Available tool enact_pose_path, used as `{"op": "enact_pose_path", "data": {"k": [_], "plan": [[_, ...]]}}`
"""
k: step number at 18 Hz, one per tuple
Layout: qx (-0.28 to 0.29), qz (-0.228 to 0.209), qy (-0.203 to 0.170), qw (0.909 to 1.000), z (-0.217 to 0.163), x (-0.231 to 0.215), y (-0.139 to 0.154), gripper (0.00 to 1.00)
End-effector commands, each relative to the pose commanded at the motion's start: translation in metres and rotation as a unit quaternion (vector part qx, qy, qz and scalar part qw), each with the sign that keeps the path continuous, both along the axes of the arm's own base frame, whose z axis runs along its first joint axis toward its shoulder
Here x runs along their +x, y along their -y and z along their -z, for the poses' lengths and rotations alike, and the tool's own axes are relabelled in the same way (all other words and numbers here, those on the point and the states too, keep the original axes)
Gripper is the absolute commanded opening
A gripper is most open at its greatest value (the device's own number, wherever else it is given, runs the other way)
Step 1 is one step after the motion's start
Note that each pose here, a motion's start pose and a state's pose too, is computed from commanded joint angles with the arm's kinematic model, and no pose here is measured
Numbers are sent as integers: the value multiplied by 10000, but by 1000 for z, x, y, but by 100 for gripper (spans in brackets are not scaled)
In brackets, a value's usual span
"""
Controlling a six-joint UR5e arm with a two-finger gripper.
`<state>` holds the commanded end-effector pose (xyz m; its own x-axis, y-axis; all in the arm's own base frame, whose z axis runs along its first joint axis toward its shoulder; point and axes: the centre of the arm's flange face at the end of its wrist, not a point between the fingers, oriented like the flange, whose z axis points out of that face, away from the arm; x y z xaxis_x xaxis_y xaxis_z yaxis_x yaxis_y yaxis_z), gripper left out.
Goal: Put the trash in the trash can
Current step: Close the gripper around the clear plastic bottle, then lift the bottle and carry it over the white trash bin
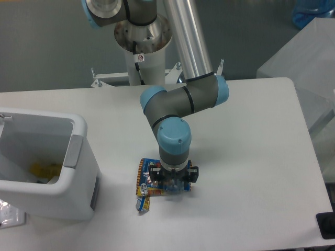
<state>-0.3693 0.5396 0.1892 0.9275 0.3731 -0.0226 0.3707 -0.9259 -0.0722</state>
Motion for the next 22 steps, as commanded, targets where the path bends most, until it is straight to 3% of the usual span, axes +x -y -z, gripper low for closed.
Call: {"op": "enact_pose_path", "data": {"k": [6,13,19,22], "plan": [[121,18,-86,9999,-17,-3,-3,69],[882,57,-584,9944,-106,-23,-30,69],[1936,136,-744,9782,-187,-45,-55,70],[2424,62,-795,9669,-226,-54,-48,70]]}}
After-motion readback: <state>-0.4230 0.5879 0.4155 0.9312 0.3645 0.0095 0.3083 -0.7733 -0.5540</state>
